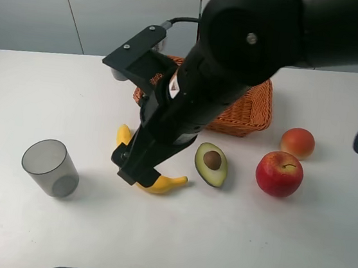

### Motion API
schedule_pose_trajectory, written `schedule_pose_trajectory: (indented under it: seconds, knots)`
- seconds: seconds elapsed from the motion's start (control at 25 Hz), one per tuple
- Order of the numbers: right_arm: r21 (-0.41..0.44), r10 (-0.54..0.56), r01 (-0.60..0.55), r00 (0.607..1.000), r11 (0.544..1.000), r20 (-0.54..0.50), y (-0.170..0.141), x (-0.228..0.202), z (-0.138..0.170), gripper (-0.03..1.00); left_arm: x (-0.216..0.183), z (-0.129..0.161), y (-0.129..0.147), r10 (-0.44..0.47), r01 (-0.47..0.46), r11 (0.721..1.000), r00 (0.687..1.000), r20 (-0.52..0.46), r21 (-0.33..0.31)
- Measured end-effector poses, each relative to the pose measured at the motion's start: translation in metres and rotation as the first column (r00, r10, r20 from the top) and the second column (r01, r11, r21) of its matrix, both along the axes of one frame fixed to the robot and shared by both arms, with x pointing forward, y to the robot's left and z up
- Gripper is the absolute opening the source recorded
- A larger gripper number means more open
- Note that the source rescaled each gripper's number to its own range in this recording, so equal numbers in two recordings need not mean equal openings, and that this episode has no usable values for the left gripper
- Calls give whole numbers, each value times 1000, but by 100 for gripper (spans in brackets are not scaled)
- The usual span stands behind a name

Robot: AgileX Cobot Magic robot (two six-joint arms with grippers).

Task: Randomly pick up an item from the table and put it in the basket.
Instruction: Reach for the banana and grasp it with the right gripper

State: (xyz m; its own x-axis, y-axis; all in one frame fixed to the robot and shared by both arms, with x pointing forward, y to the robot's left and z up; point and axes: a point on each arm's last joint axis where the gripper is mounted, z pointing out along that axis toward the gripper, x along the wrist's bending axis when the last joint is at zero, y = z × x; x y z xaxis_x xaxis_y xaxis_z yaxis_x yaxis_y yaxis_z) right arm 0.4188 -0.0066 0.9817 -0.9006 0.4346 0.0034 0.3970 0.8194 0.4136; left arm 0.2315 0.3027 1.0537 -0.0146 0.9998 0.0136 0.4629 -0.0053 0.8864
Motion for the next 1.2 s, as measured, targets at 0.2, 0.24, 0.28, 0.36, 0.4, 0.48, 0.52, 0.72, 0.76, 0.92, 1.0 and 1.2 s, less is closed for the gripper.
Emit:
schedule_pose_trajectory:
  seconds: [0.2, 0.24, 0.28, 0.36, 0.4, 0.48, 0.52, 0.72, 0.76, 0.92, 1.0, 1.2]
  knots:
    - [-62, 12, -14, 999, 998, -36, 13, 7, -26, 100, 0, 0, 0, 0, 0, 1000, 1000, 0, 0]
    - [-71, 16, -18, 999, 997, -40, 13, 8, -30, 100, 0, 0, 0, 0, 0, 1000, 1000, 0, 0]
    - [-80, 17, -20, 999, 997, -45, 14, 8, -34, 100, 0, 0, 0, 0, 0, 1000, 1000, 0, 0]
    - [-86, 31, -35, 999, 996, -40, 15, 9, -38, 100, 0, 0, 0, 0, 0, 1000, 1000, 0, 0]
    - [-84, 36, -39, 999, 996, -37, 16, 9, -41, 100, 0, 0, 0, 0, 0, 1000, 1000, 0, 0]
    - [-85, 53, -55, 998, 995, -28, 20, 8, -47, 100, 0, 0, 0, 0, 0, 1000, 1000, 0, 0]
    - [-91, 65, -67, 998, 994, -22, 22, 7, -50, 100, 0, 0, 0, 0, 0, 1000, 1000, 0, 0]
    - [-117, 101, -104, 994, 988, -29, 30, 2, -71, 100, 0, 0, 0, 0, 0, 1000, 1000, 0, 0]
    - [-124, 100, -104, 994, 987, -34, 30, 2, -75, 100, 0, 0, 0, 0, 0, 1000, 1000, 0, 0]
    - [-152, 109, -114, 993, 982, -40, 31, 3, -89, 100, 0, 0, 0, 0, 0, 1000, 1000, 0, 0]
    - [-157, 114, -119, 993, 980, -36, 31, 4, -95, 100, 0, 0, 0, 0, 0, 1000, 1000, 0, 0]
    - [-178, 134, -136, 991, 975, -23, 31, 7, -106, 100, 0, 0, 0, 0, 0, 1000, 1000, 0, 0]
